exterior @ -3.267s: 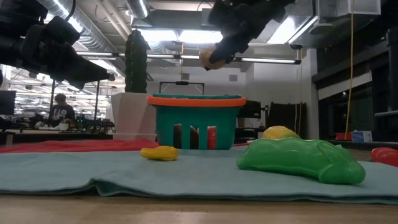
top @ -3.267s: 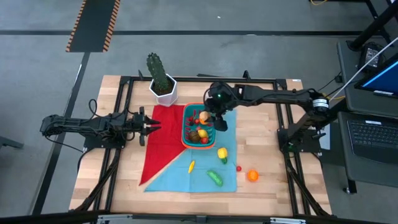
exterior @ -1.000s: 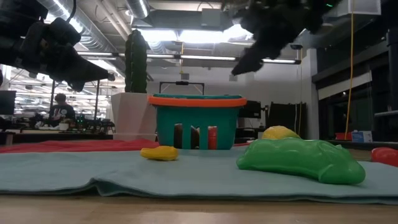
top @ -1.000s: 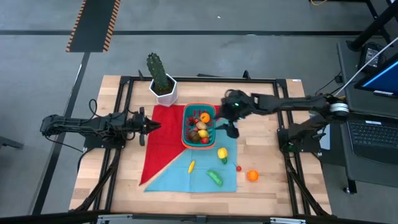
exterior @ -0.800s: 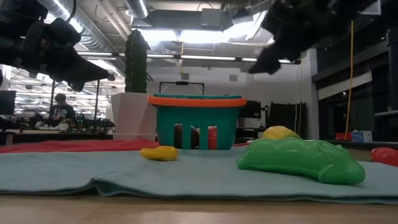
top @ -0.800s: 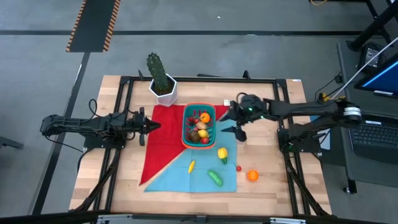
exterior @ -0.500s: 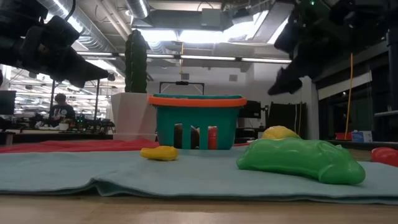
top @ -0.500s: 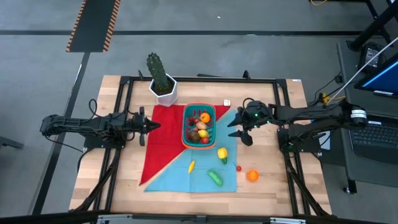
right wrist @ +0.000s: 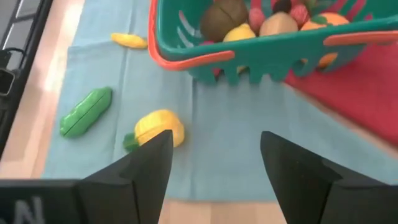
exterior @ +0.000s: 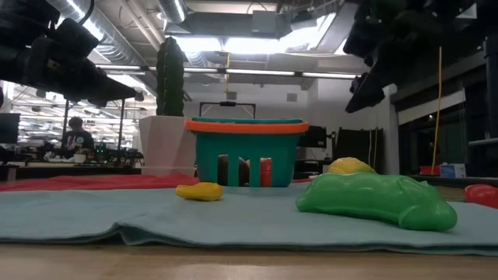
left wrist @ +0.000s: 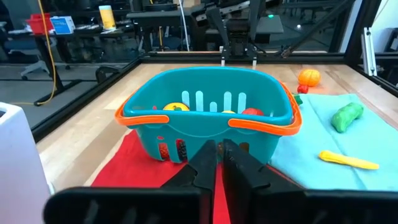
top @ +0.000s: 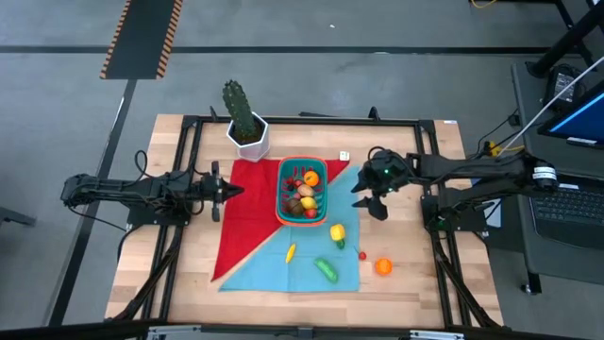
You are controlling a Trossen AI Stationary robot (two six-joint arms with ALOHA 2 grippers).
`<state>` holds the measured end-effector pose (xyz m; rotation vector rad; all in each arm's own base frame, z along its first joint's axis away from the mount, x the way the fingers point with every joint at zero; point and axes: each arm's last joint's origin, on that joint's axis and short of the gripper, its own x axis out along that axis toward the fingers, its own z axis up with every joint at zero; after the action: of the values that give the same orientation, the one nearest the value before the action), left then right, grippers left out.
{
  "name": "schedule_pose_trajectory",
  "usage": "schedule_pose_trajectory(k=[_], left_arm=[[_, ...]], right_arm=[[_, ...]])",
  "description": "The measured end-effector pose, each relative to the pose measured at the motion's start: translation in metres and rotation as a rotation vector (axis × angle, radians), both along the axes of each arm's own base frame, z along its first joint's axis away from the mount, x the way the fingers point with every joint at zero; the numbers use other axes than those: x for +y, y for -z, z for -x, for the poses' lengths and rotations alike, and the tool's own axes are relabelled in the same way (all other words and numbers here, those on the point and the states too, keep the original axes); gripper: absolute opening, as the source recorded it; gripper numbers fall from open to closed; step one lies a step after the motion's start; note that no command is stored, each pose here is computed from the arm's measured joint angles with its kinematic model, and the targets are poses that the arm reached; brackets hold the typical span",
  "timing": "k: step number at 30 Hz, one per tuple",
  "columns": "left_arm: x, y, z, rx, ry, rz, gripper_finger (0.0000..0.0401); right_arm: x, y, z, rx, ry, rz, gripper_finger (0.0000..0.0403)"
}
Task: Pick and placing Produce into tupperware
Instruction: Put the cherry into the basket
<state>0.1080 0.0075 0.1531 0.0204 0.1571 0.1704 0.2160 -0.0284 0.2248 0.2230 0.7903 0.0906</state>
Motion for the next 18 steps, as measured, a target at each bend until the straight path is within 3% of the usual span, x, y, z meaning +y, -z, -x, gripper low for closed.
schedule_pose_trajectory(k=[5,11,18], left_arm=[[0.000,0.000,0.000,-0.001,-0.001,0.003,0.0029],[0.000,0.000,0.000,-0.001,-0.001,0.004,0.0040],[0.000,0.000,0.000,-0.001,-0.001,0.005,0.0047]], right_arm=[[0.009,-0.014,-0.001,0.037,-0.034,0.004,0.0244],[0.032,-0.026,-0.001,0.084,-0.030,0.113,0.0244],[0.067,-0.034,0.004,0.124,0.007,0.104,0.0244]])
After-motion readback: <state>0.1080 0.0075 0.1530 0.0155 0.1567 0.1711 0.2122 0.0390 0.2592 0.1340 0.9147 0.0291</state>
